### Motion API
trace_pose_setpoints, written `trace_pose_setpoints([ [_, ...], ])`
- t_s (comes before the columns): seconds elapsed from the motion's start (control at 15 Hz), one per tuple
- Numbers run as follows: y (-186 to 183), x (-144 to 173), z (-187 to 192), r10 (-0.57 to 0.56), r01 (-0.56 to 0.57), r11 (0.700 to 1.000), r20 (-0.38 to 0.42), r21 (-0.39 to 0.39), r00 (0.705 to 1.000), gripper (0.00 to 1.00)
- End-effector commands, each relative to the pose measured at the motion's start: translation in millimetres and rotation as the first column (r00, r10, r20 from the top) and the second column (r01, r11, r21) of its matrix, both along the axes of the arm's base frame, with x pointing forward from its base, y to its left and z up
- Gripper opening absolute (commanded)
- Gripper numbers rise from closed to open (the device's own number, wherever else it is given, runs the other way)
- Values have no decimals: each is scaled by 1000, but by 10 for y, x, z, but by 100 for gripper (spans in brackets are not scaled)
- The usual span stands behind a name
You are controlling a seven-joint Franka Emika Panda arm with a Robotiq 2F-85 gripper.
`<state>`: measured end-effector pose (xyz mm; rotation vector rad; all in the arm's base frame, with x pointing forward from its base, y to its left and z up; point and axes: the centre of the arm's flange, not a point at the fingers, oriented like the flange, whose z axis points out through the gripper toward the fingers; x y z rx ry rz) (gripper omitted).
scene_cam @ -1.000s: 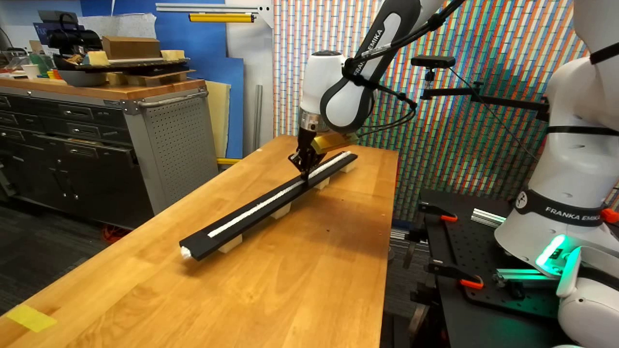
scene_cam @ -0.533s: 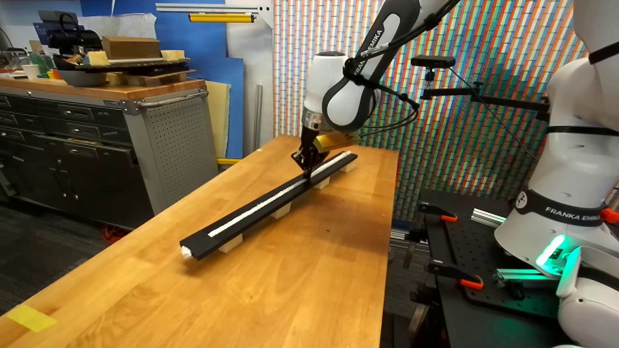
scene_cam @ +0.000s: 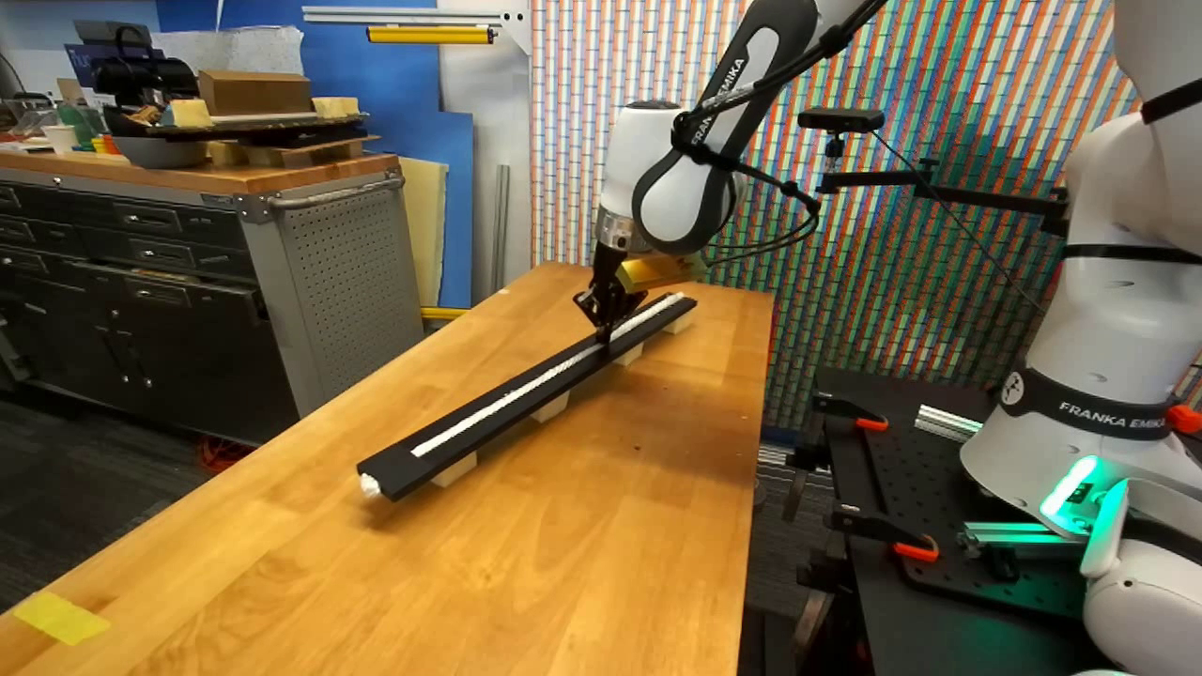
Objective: Pick up the rope and put it in between the black object.
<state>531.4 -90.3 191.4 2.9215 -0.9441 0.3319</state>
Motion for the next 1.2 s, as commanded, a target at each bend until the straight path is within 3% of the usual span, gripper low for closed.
trace_pose_setpoints([
  [0.0,-288,-231,-95,-22,22,1000,-11,-4,1000,0],
  [0.8,-439,-325,-61,-63,63,998,13,4,998,0],
  [1.13,-258,-202,28,-32,31,999,22,9,999,0],
])
